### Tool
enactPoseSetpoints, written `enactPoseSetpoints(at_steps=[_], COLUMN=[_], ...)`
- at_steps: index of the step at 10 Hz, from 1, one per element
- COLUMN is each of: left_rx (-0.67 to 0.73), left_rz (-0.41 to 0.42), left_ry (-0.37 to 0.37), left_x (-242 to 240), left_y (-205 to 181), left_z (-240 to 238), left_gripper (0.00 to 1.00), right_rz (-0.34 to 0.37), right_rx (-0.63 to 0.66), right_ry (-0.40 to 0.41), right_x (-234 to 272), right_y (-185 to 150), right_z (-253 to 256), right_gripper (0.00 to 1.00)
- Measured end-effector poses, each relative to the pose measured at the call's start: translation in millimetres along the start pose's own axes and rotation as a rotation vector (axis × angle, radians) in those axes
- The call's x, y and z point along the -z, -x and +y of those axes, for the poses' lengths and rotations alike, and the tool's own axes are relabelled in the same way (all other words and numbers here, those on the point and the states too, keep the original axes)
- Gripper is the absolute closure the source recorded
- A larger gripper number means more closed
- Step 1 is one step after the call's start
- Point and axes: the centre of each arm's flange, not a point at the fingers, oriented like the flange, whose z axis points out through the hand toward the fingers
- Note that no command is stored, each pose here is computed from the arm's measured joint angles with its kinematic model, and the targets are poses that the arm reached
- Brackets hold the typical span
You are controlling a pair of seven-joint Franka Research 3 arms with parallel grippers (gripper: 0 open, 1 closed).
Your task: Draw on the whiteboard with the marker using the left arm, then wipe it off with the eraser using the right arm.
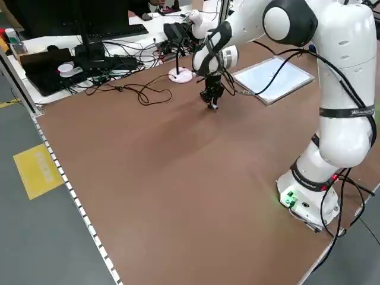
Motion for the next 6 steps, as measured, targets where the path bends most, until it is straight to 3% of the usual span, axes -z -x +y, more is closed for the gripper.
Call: enactPoseSetpoints(at_steps=[4, 6], left_rx=[-0.002, -0.003], left_rz=[0.006, 0.01], left_ry=[0.001, 0.001], left_x=[1.8, 3.4], left_y=[-1.5, -2.8], left_z=[1.7, 2.5], left_gripper=[0.48, 0.32], right_rz=[0.021, 0.025], right_rx=[0.0, 0.001], right_ry=[-0.003, -0.004], right_x=[0.9, -2.1], right_y=[-1.8, -1.1], right_z=[-0.3, -0.7], right_gripper=[0.0, 0.0])
